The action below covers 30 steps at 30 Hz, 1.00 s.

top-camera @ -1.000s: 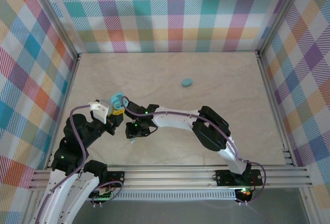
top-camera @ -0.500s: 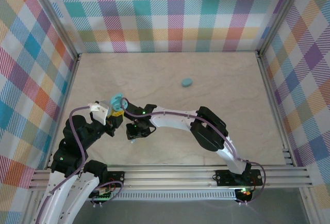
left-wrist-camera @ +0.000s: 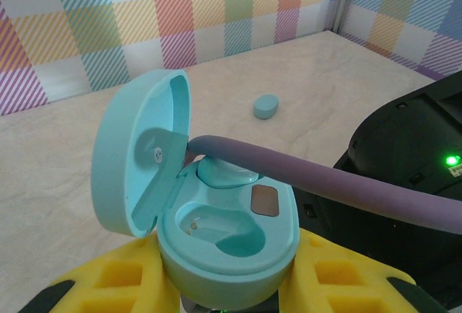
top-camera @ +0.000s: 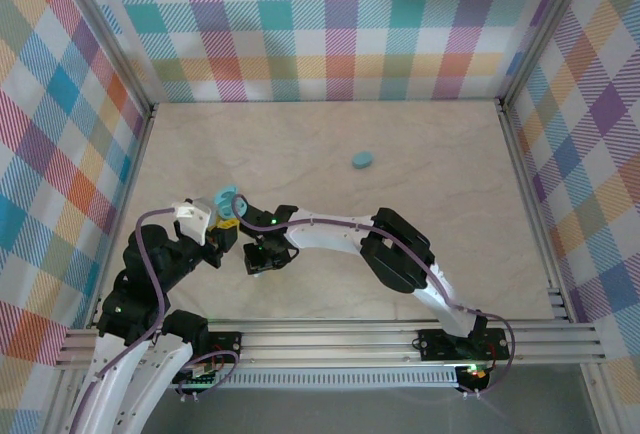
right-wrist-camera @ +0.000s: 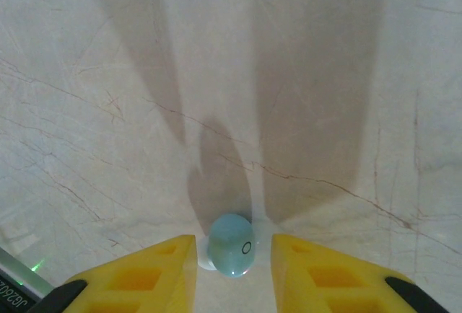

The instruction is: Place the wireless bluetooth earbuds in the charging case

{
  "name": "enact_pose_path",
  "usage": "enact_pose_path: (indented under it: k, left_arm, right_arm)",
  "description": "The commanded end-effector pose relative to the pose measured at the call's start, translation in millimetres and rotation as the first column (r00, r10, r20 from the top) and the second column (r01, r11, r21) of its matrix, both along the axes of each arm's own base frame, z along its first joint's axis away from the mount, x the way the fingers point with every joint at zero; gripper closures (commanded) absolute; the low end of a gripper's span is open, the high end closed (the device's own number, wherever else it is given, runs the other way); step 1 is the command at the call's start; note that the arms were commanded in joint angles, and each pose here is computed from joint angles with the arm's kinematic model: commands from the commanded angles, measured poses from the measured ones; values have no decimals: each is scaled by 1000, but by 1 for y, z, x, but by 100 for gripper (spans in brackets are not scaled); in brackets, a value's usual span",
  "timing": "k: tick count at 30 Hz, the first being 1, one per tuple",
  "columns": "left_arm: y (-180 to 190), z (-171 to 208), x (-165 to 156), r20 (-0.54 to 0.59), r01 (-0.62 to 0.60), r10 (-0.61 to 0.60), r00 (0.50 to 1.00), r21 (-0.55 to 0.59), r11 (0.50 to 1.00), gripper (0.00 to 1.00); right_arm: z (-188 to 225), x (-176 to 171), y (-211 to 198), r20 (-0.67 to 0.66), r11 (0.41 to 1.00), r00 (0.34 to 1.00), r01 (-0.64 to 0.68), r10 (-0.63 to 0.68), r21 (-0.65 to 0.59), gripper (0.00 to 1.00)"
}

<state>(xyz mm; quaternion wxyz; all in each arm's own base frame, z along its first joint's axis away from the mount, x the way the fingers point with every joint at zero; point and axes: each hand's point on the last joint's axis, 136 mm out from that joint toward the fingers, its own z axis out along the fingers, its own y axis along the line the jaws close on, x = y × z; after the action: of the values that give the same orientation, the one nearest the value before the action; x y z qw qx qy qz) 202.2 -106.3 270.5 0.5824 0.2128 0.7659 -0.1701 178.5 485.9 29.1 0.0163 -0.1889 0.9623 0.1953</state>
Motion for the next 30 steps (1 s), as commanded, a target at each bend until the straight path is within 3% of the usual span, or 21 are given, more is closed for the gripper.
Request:
enact_pose_path:
  k: [1,19,30]
  left_arm:
    - [-7,29,-8,98,56,-52,994,-36,998,97]
    - [-7,30,-7,100,54,-50,994,-36,998,97]
    - [-10,27,-4,89,63,-59,994,-37,997,97]
  right_arm:
    - [-19,-6,-9,-21,997,1000,-22,20,-74,67]
    - [-14,-6,-9,-7,997,999,-34,34,-64,77]
    - [14,30,-51,107,997,993,49,-43,-58,82]
